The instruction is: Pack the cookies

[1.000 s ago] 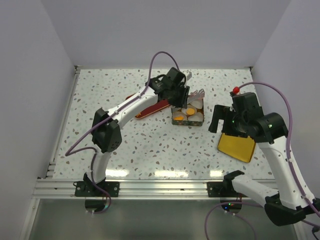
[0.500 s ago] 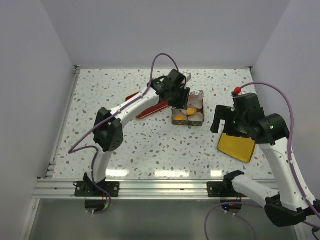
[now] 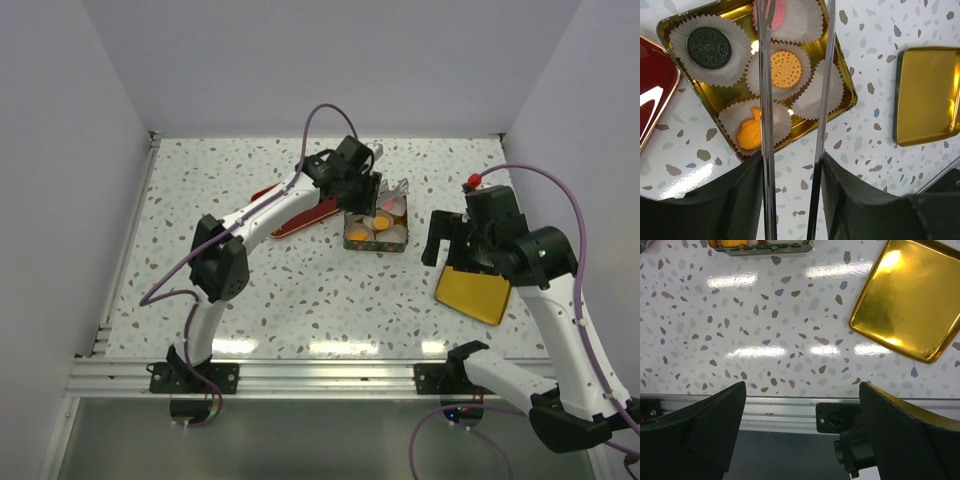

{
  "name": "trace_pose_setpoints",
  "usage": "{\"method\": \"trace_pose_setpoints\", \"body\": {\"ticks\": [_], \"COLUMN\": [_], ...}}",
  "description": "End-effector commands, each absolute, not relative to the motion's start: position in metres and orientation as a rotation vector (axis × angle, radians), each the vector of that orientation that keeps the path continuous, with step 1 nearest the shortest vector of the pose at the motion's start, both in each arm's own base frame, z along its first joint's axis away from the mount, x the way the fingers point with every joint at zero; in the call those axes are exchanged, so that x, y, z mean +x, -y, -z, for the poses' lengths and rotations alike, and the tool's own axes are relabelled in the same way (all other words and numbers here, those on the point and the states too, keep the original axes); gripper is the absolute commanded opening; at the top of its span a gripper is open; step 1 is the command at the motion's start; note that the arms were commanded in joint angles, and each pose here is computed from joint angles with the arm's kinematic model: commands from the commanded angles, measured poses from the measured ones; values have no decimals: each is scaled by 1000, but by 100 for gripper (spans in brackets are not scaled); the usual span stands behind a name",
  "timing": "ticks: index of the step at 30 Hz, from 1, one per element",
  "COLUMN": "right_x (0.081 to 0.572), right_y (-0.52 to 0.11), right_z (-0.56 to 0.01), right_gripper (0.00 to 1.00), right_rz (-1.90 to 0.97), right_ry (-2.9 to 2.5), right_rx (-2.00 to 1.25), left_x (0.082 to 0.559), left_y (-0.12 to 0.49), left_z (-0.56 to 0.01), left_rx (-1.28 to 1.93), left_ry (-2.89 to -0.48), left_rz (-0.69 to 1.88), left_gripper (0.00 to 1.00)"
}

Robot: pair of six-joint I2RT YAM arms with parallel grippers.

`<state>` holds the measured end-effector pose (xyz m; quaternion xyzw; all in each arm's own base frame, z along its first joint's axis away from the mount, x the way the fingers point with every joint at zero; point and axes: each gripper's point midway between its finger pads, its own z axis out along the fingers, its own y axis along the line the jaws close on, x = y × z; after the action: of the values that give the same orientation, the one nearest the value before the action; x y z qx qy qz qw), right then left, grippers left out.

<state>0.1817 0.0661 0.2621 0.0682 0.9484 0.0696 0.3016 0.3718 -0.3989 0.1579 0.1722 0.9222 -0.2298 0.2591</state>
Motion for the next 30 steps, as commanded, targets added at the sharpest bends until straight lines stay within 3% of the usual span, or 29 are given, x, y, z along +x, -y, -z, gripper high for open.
{"method": "trace_pose_setpoints", "body": {"ticks": [1,6,16,30], "right_x": [172,172,183,202], "right_y": [-58,-61,-80,-95], "right_z": [-261,-256,-243,-235], "right_gripper": [99,99,99,99], "right_rz": [-149,-174,-258,-306], "right_ry": [-2532,-2534,-2562,-2583], "right_rx": [189,196,153,128], "left_x": [393,395,362,329], "left_y": [385,330,181,124], "left_z": [-217,-245,-189,-154], "left_rx": [405,341,186,155], "left_ry": [-2368,-2346,-2510,-2621], "left_rz": [659,584,94,-192], "left_gripper": [51,51,52,55]}}
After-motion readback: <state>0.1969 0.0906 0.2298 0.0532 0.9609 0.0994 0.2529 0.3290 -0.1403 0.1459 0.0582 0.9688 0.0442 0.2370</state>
